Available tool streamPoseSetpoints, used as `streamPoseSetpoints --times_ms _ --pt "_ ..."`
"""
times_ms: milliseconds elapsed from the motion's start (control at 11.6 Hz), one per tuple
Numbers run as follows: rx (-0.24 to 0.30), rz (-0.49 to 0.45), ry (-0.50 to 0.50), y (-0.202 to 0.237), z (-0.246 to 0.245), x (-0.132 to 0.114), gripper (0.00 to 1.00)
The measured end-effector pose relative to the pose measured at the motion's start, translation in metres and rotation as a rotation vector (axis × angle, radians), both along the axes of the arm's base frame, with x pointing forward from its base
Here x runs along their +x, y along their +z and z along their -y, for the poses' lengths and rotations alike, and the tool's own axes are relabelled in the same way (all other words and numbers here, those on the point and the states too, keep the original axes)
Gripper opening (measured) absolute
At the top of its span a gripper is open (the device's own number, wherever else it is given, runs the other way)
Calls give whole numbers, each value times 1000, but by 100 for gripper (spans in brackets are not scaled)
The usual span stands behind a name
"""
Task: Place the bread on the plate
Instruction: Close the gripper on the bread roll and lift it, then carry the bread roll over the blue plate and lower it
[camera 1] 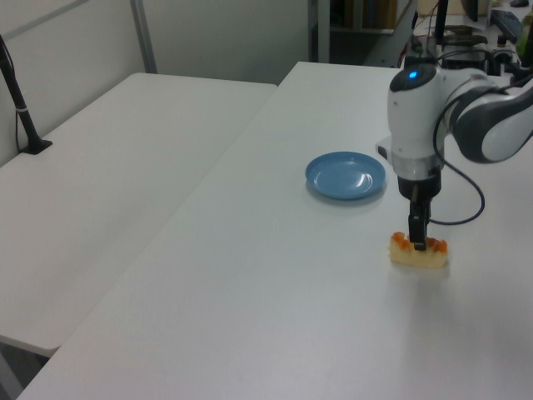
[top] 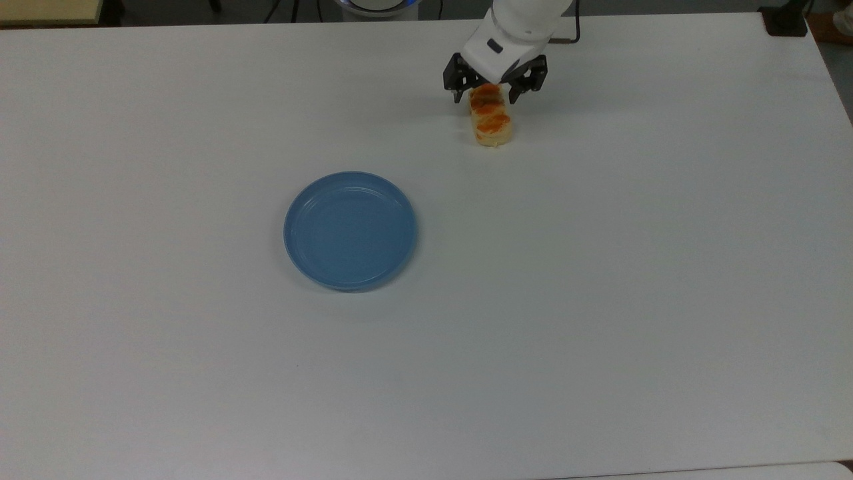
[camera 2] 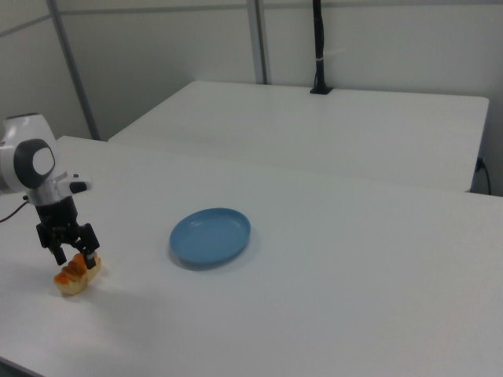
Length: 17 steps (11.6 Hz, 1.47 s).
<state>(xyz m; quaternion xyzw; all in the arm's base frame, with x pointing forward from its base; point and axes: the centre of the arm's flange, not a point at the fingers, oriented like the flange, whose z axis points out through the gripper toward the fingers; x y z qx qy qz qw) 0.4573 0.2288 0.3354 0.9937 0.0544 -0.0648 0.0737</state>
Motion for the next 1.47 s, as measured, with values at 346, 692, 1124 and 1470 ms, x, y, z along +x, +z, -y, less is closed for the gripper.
streamPoseSetpoints --times_ms 346,692,1124,1470 --pt "-7 -17 38 -23 -12 -3 88" --pt "-21 -31 59 -3 -13 -4 29" --pt "38 -78 74 179 59 41 14" --pt "77 -8 38 213 167 101 17"
